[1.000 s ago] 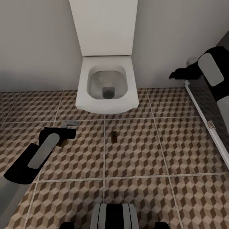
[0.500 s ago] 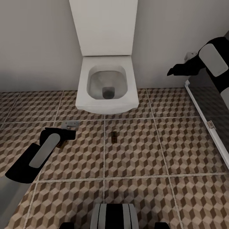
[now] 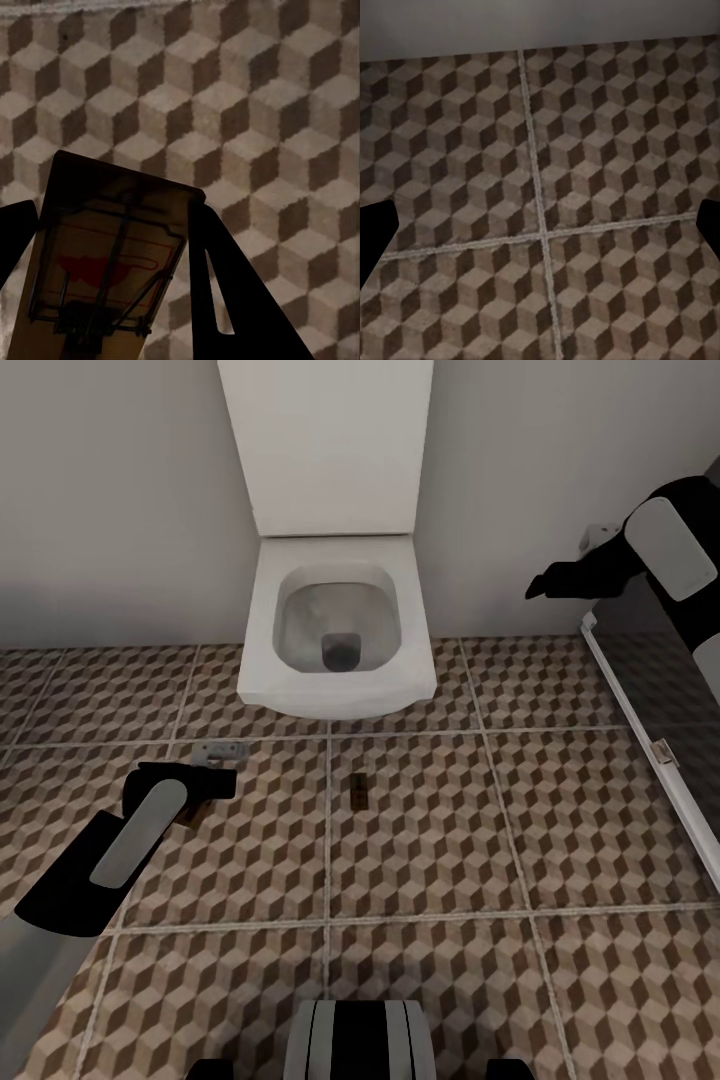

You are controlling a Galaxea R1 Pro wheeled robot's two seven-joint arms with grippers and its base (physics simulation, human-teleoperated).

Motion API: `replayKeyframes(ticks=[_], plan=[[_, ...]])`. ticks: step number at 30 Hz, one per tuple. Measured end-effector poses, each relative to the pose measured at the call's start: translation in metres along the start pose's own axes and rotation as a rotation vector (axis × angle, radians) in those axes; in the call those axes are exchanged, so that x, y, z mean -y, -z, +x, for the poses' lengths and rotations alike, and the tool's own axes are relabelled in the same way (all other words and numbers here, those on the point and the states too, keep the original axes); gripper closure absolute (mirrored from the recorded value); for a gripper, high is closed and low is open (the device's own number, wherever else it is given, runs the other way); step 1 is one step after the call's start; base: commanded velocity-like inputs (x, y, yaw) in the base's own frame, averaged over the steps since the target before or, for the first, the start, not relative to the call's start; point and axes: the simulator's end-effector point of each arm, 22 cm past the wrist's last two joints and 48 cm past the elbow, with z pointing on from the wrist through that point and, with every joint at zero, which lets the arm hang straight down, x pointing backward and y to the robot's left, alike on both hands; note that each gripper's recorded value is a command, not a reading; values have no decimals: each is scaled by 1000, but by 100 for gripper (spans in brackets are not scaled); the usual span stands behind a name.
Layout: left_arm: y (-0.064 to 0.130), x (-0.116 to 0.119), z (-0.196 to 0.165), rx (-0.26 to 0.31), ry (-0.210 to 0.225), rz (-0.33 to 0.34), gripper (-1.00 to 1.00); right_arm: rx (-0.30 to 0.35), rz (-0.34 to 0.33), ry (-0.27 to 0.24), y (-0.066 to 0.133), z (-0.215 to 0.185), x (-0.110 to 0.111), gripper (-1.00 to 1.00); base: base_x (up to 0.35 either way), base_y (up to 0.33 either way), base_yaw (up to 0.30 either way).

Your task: Take the four mousetraps from the cabinet in the bathroom and place them on the bathroom floor. Make sure all four end up on the same floor surface, and ensure that at least two of them are either under or directly next to the same bathroom sink.

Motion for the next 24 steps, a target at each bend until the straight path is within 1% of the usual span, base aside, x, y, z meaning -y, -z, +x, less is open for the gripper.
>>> replayKeyframes(ticks=[2, 6, 19, 24], plan=[[0, 0, 0, 1, 1, 0, 100, 0, 0, -1, 0, 0, 0, -100, 0, 0, 0], [-9, 1, 7, -16, 2, 1, 100, -17, 0, 1, -13, 9, -1, -100, 0, 0, 0], [-10, 9, 8, -18, 10, 10, 100, -18, -2, 3, -13, 9, -3, -100, 0, 0, 0], [-21, 11, 17, -39, 8, 12, 100, -38, -3, 6, -29, 19, -6, -100, 0, 0, 0]])
